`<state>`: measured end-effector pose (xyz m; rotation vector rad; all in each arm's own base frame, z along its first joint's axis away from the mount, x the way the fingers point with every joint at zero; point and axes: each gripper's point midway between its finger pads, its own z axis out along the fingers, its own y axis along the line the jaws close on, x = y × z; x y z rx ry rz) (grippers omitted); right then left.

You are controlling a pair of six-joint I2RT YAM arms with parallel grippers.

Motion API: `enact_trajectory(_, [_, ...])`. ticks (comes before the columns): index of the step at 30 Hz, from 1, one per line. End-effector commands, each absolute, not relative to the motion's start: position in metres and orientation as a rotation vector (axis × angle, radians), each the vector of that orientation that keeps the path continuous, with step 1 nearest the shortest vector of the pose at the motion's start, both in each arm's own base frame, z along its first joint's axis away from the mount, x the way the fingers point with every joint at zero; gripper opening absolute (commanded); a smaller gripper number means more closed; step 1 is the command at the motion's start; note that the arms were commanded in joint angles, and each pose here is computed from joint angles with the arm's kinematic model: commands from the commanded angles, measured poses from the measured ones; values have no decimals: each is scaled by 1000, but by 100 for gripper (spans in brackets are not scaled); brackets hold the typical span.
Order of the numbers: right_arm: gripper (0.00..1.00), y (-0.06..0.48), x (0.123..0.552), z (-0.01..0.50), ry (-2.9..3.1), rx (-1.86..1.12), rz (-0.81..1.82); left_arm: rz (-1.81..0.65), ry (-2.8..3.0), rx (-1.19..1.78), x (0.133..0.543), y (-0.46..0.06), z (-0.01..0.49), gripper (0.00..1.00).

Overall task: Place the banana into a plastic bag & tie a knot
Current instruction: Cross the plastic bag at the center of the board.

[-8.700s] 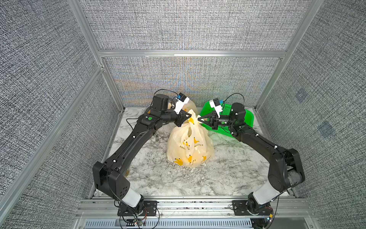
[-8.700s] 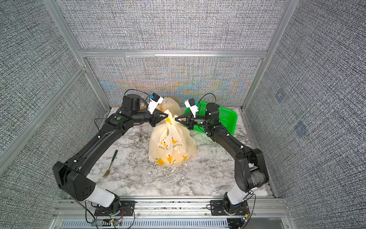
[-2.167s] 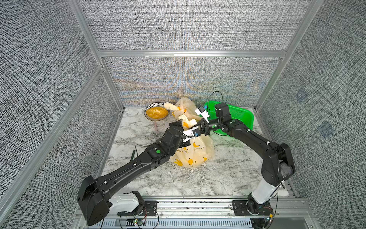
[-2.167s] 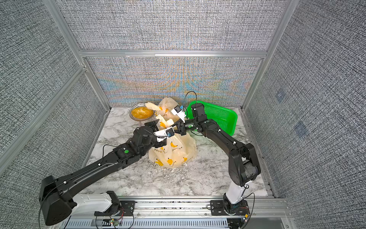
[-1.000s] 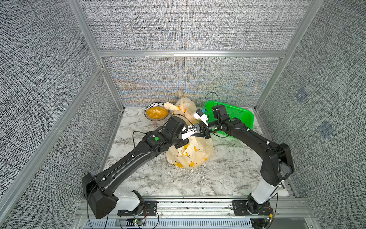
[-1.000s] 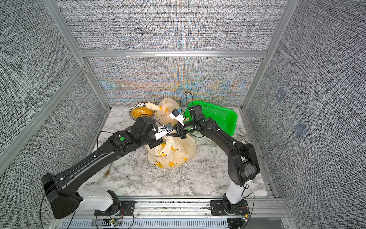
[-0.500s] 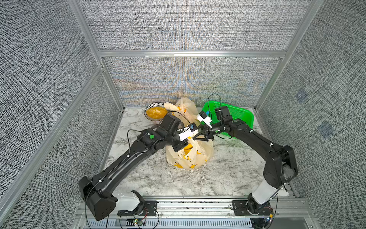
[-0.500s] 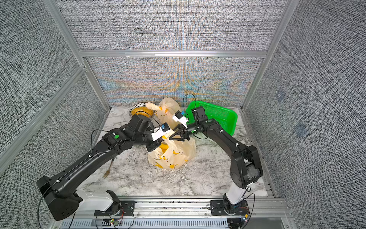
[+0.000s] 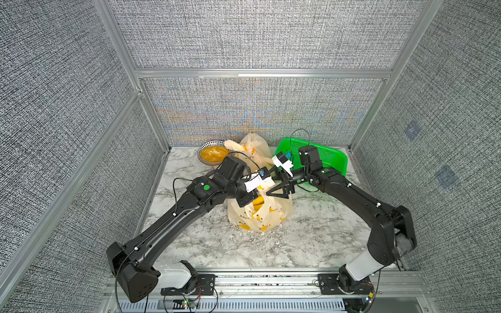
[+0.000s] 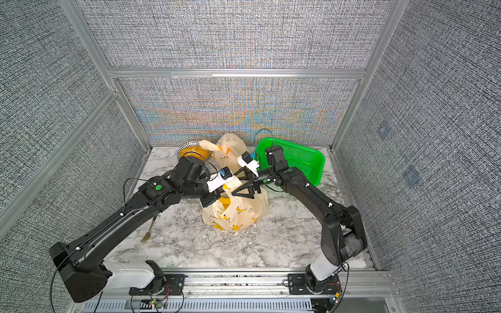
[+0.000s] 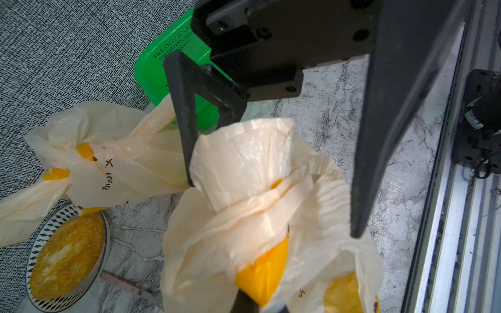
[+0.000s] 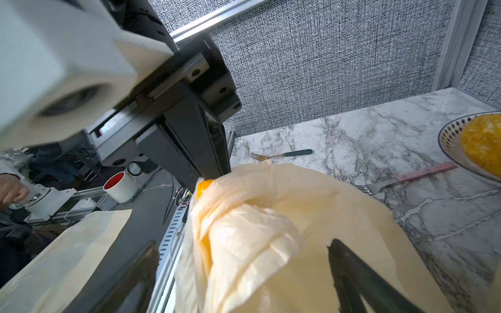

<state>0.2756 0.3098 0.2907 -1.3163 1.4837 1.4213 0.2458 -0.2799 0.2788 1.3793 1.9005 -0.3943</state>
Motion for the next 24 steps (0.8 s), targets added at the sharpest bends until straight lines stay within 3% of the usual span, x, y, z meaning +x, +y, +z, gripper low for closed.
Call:
enact_trajectory(1, [98, 307, 290, 312, 1395, -1253, 1299, -430, 1888, 1371, 245, -284, 283, 0])
enact_trajectory(8, [98, 294, 285, 329, 1318, -1225, 1254, -451, 1898, 1384, 242, -284, 282, 0])
enact_trajectory(15, [97, 321, 266, 326, 1255, -1374, 1300, -473, 1906, 1394, 239, -284, 282, 0])
enact_trajectory(24, [85, 333, 259, 311, 1269, -1432, 1332, -532, 1922, 1401, 234, -282, 284, 0])
